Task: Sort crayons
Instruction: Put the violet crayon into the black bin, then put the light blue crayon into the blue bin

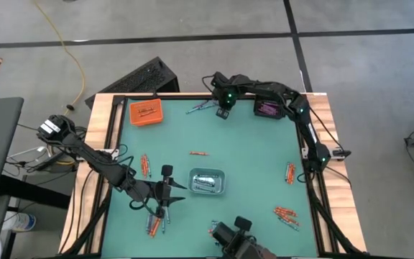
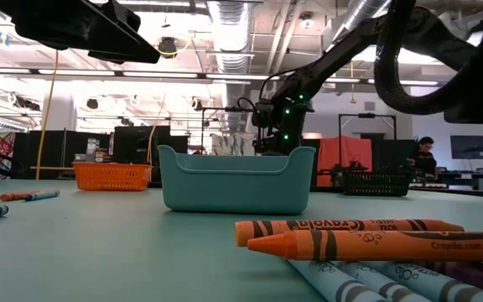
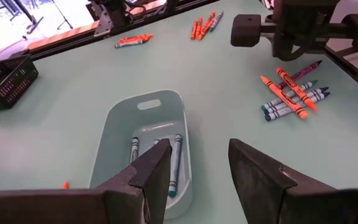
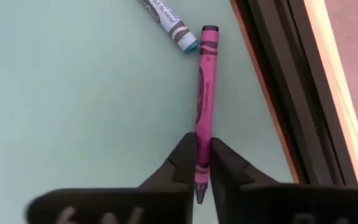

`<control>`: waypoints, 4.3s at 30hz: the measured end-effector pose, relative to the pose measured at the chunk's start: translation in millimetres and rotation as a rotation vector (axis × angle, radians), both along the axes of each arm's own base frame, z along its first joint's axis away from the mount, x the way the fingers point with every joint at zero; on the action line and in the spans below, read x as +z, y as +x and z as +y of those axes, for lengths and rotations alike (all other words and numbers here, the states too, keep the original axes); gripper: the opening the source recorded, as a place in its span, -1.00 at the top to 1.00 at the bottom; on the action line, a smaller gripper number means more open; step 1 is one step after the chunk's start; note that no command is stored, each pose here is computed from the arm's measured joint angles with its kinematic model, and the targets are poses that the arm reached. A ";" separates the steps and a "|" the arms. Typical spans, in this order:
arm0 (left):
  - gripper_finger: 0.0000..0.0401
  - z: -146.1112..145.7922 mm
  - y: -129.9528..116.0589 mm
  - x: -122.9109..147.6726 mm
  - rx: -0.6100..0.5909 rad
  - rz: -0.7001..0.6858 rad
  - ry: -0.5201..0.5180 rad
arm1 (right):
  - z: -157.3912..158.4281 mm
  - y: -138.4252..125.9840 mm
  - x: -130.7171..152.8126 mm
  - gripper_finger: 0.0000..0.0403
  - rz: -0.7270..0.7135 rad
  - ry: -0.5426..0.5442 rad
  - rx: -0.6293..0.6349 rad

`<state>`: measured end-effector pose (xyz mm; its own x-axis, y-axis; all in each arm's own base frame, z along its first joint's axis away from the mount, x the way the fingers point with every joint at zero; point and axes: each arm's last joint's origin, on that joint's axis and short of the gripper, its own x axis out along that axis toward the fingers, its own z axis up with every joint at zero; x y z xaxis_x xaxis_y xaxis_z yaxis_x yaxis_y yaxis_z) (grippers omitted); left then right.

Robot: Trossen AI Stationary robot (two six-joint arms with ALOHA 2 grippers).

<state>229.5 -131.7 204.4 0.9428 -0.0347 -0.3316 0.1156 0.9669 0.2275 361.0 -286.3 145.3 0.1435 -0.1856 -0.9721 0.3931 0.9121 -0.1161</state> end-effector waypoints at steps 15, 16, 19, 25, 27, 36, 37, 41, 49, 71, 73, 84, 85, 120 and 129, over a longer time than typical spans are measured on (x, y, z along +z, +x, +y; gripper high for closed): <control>0.25 0.3 0.1 0.2 0.014 -0.004 0.000 | 19.0 -13.9 38.7 0.99 0.055 0.036 0.049; 0.25 0.4 0.1 0.2 0.013 -0.004 0.003 | 21.1 -15.1 48.2 0.99 0.043 0.026 0.053; 0.25 0.4 0.1 0.3 0.009 -0.005 0.013 | 27.9 -22.0 70.0 1.00 0.035 0.018 0.060; 0.25 0.4 0.0 0.1 0.005 -0.003 0.026 | 36.8 -47.7 110.2 1.00 0.071 0.001 0.060; 0.25 0.4 0.0 0.0 0.004 -0.003 0.029 | 36.7 -58.9 117.8 1.00 0.114 0.002 0.043; 0.25 0.9 -0.8 -2.2 0.003 0.019 0.044 | 27.3 -113.9 141.7 1.00 0.245 0.028 -0.049; 0.25 0.9 -0.8 -2.3 0.003 0.020 0.044 | 26.5 -119.9 141.8 1.00 0.250 0.035 -0.062; 0.25 0.9 -0.9 -2.4 -0.003 0.021 0.054 | 22.1 -143.6 134.0 1.00 0.282 0.075 -0.117; 0.25 1.4 -1.5 -4.3 -0.004 0.040 0.067 | 16.1 -174.4 92.4 1.00 0.315 0.127 -0.195; 0.25 1.9 -1.2 -3.4 0.019 0.028 0.064 | 16.1 -181.8 56.9 0.63 0.276 0.145 -0.260; 0.25 2.1 -1.1 -3.4 0.025 0.027 0.066 | 16.3 -181.9 56.9 0.57 0.277 0.147 -0.267; 0.25 40.6 1.0 26.8 0.335 -0.098 0.283 | 37.9 -166.9 90.2 0.44 0.187 0.059 -0.260; 0.25 50.0 1.9 32.3 0.354 -0.111 0.285 | 43.7 -163.6 97.2 0.44 0.161 0.049 -0.241; 0.25 366.3 42.5 -16.3 0.600 0.499 -0.125 | 308.8 -92.0 169.8 0.44 -0.192 0.062 0.410; 0.25 390.6 64.8 -30.0 0.587 0.599 -0.150 | 352.7 -85.2 149.9 0.44 -0.101 0.071 0.498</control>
<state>294.3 258.8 174.4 0.4884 0.3215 -0.8113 -0.3535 0.9228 0.1528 275.8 66.4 295.2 0.2916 -0.0053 -0.9565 -0.0846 0.9959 -0.0313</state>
